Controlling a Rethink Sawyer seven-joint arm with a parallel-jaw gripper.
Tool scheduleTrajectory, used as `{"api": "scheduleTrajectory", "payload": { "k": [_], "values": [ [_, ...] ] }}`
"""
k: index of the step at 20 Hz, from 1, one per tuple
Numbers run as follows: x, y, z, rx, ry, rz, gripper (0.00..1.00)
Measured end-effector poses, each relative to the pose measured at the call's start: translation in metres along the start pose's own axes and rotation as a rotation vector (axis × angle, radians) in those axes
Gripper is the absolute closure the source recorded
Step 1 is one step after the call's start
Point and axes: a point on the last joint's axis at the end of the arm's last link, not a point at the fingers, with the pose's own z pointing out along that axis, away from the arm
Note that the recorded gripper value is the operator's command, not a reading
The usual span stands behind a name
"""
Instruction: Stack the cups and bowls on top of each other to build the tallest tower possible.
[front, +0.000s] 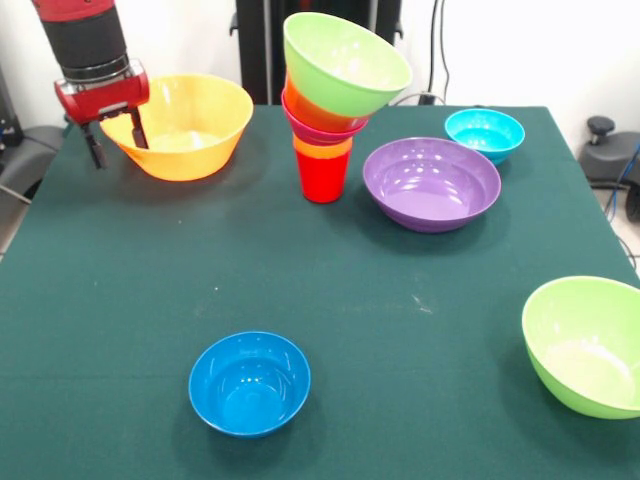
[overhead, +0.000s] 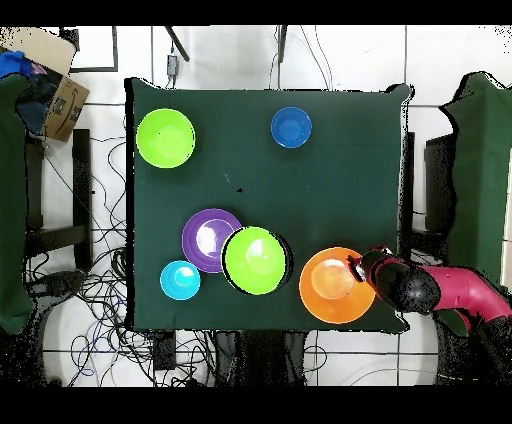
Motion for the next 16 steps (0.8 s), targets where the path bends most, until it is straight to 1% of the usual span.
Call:
{"api": "scheduleTrajectory", "payload": {
  "k": [2, 5, 11, 16],
  "values": [
    [0.011, 0.003, 0.007, -0.006, 0.015, 0.001, 0.00],
    [0.017, 0.004, 0.010, -0.007, 0.022, 0.002, 0.00],
    [0.022, 0.004, 0.011, -0.001, 0.029, -0.005, 0.00],
    [0.026, 0.002, 0.011, 0.002, 0.029, 0.000, 0.00]
  ]
}}
